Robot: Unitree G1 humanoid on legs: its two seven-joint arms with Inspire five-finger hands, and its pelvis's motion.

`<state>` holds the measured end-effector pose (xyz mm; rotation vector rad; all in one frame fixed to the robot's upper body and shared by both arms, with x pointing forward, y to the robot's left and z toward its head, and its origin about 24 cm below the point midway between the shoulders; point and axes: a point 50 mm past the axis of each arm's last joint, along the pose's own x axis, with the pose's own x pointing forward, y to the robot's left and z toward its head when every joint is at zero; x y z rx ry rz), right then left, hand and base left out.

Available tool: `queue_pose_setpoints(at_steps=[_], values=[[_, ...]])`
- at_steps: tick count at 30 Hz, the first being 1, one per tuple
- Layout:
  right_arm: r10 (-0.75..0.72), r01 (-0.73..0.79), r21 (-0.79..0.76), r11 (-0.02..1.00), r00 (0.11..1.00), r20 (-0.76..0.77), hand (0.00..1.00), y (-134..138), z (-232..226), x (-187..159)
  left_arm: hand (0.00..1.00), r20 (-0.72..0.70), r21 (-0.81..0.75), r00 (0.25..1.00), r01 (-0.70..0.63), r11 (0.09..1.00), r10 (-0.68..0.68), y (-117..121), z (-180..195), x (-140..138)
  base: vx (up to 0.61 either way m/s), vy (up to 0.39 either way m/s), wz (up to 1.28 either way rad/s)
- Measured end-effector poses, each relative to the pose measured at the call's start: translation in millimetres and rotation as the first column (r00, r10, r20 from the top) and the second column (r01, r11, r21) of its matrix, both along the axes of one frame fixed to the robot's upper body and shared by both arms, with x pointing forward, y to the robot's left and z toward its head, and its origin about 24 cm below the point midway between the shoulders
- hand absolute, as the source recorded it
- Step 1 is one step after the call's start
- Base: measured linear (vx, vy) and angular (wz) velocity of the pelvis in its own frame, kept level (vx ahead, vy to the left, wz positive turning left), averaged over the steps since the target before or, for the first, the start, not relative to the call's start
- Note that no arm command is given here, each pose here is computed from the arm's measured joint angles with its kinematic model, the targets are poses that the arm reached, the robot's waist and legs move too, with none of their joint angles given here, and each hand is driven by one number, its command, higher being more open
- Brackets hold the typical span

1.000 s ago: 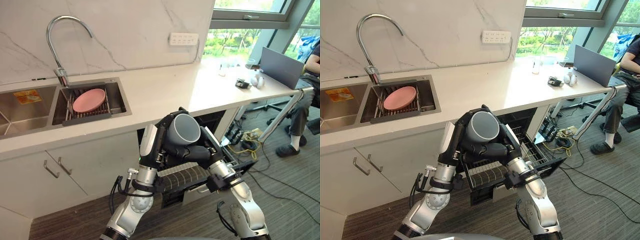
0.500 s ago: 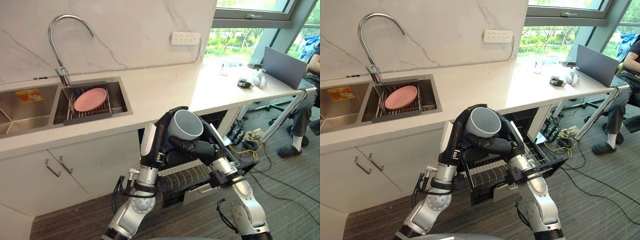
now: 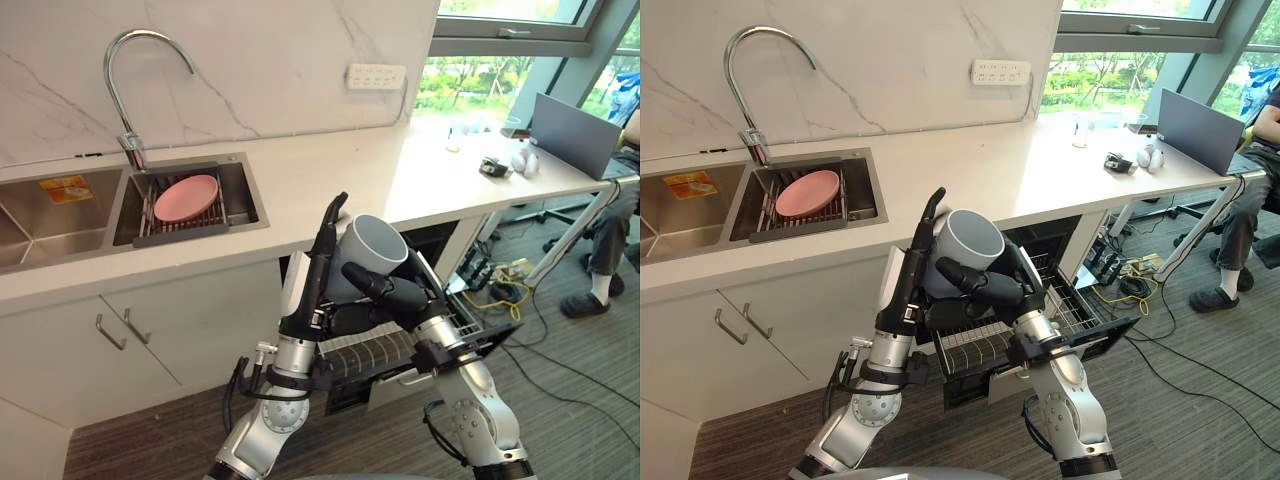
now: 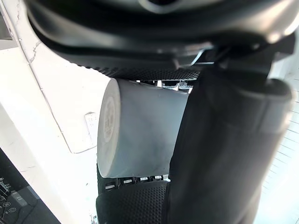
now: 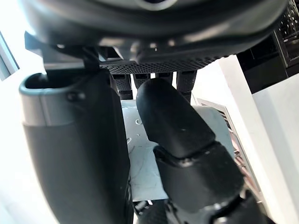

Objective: Walk over to the sink, pick up the cup, carry it to the dishwasher, place the cup inside the dishwasher, then close the dishwasher door

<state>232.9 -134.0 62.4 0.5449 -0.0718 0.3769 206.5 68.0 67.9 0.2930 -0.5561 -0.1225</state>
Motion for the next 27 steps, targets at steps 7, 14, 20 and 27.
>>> queue_pose_setpoints(at_steps=[7, 14, 20, 27], values=[[-0.132, 0.132, 0.165, 0.977, 0.991, -0.015, 0.00, -16, 2, 3, 1.00, -0.069, -0.032, 0.993, -0.097, 0.995, 0.094, 16, -11, -3, -0.01, -0.011, 0.02], [-0.291, 0.294, 0.210, 0.932, 0.956, -0.048, 0.00, -38, -2, 3, 1.00, -0.116, -0.084, 0.963, -0.252, 0.964, 0.241, 42, -16, -1, -0.03, -0.019, 0.04], [-0.381, 0.391, 0.163, 0.906, 0.920, -0.093, 0.00, -54, -13, 1, 1.00, -0.171, -0.086, 0.939, -0.316, 0.945, 0.299, 53, -24, -1, -0.03, -0.022, 0.09], [-0.471, 0.419, -0.227, 0.879, 0.836, -0.281, 0.00, -88, -66, -9, 1.00, -0.464, -0.014, 0.765, -0.512, 0.859, 0.448, 95, -78, -19, -0.05, -0.028, 0.23]])
